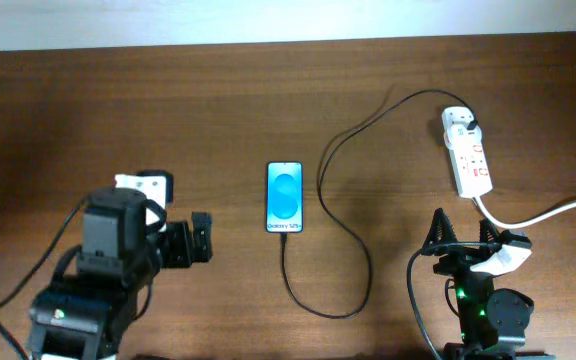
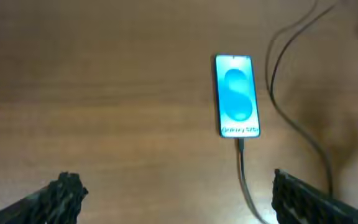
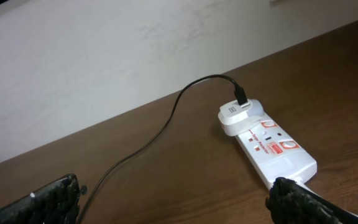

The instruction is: Plug charger to phone and switch on socket

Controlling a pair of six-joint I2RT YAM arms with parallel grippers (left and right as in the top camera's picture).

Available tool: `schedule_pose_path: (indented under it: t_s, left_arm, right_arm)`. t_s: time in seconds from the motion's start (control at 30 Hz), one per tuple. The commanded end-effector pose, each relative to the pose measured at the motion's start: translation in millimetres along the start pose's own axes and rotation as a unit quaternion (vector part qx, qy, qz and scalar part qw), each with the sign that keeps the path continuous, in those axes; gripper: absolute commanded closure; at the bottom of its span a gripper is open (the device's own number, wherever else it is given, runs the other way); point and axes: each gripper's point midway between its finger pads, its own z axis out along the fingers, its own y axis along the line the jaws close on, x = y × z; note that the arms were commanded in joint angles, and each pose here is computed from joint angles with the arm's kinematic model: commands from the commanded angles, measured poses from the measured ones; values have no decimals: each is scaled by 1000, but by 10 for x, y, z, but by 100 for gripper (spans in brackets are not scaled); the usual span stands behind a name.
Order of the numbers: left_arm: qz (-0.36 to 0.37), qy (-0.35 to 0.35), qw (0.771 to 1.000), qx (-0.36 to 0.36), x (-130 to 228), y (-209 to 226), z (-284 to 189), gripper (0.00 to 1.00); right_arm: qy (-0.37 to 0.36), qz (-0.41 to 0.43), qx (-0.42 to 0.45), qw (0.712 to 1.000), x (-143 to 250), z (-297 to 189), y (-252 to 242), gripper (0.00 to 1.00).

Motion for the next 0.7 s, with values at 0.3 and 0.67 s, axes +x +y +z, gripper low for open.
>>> schedule_pose_path:
  t_s: [0.3, 0.67]
  left_arm:
    - [5, -351, 935, 50, 532, 284, 693, 1]
    - [127, -379, 915, -55, 444, 494, 573, 1]
  right_arm:
    - [-1, -5, 2, 1000, 22, 1, -9, 2]
    - [-1, -5, 2, 1000, 22, 1, -8, 2]
